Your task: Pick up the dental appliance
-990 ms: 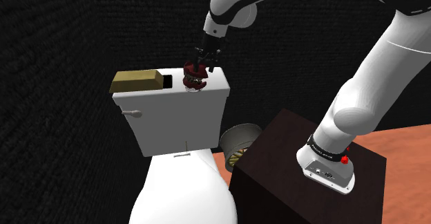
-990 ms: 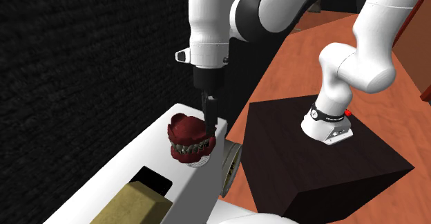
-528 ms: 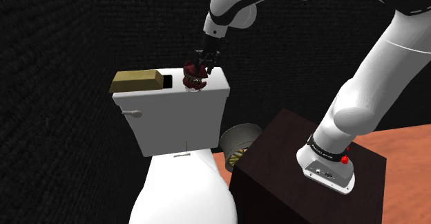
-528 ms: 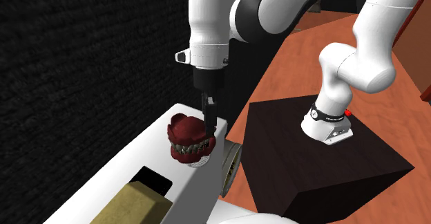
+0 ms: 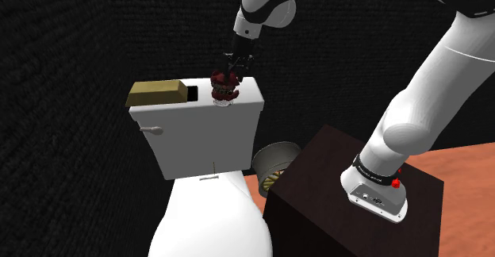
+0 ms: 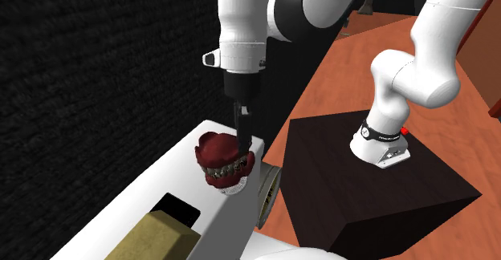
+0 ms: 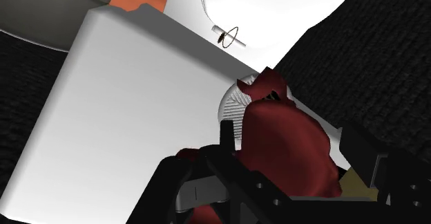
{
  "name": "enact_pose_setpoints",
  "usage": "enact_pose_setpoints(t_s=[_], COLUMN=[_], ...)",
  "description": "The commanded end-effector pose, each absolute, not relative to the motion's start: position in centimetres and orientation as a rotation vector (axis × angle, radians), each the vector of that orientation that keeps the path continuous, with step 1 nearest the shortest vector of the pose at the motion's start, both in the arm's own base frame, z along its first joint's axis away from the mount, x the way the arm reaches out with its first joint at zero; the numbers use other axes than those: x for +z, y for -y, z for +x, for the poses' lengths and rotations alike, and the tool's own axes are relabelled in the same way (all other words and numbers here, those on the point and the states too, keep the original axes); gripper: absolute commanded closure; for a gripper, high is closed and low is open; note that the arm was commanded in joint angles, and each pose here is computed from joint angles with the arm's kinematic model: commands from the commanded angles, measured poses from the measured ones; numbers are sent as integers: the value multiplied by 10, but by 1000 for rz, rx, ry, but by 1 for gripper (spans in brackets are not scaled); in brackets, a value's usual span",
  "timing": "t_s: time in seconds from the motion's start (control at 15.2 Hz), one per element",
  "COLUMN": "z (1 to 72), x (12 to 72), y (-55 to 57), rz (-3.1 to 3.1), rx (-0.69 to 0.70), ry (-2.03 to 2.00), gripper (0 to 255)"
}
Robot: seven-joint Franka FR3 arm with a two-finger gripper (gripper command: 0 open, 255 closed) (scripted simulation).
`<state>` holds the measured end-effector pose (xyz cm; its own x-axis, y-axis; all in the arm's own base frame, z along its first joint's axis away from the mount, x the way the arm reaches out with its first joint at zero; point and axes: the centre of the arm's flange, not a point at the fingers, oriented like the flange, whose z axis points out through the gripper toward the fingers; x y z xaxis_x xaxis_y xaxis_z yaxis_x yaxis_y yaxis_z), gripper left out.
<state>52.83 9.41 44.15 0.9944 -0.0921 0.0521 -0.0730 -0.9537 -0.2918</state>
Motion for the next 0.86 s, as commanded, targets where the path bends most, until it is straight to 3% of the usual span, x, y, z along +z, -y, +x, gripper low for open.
enact_pose_setpoints(t_s=[0.0,0.79], z=[528,528], x=[452,506], y=[-94,-94], rz=[-2844,-2844], rx=[-94,-94], ry=[-120,-120], gripper=[255,255])
